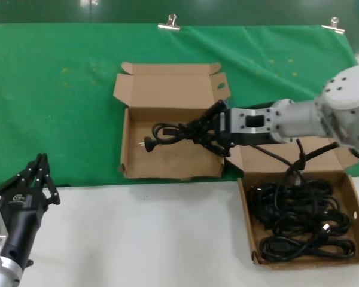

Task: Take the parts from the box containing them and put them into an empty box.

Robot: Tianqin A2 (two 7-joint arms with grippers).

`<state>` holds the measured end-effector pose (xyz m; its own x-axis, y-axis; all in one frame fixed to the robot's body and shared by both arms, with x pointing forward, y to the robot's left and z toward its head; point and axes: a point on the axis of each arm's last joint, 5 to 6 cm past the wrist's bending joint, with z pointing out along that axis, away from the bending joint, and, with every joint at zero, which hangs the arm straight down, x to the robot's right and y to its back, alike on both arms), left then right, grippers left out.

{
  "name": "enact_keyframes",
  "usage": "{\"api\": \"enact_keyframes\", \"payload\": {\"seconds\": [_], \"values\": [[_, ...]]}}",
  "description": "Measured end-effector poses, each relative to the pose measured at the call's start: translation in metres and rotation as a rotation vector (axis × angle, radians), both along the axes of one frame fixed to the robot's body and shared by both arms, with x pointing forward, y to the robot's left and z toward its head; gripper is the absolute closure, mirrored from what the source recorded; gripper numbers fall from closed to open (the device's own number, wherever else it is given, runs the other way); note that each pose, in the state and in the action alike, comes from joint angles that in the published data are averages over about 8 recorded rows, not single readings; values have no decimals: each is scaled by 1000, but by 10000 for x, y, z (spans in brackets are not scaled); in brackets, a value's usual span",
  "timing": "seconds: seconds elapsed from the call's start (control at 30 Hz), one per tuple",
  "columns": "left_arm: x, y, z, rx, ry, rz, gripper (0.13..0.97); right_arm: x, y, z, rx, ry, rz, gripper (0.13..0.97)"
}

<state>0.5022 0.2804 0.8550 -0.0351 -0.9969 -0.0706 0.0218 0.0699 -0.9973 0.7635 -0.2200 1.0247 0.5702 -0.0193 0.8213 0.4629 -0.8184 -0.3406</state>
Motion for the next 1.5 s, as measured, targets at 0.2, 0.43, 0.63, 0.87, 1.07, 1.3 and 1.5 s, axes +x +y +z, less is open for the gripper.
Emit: {"api": "enact_keyframes", "payload": {"seconds": [0.2, 0.43, 0.63, 0.87, 1.07, 1.3, 1.5], "values": [[0, 0, 0, 0, 0, 0, 929, 69, 264, -141, -16, -20, -23, 871], [0, 0, 0, 0, 0, 0, 929, 66, 447, -320, -19, -43, -63, 871], [0, 0, 0, 0, 0, 0, 929, 50, 526, -441, -9, -82, -89, 871], [0, 0, 0, 0, 0, 0, 929, 28, 586, -561, -3, -123, -111, 849], [0, 0, 0, 0, 0, 0, 929, 8, 613, -641, 1, -131, -120, 813], [0, 0, 0, 0, 0, 0, 929, -4, 609, -687, 13, -123, -127, 718], [0, 0, 0, 0, 0, 0, 929, -4, 587, -698, 22, -119, -134, 609]]}}
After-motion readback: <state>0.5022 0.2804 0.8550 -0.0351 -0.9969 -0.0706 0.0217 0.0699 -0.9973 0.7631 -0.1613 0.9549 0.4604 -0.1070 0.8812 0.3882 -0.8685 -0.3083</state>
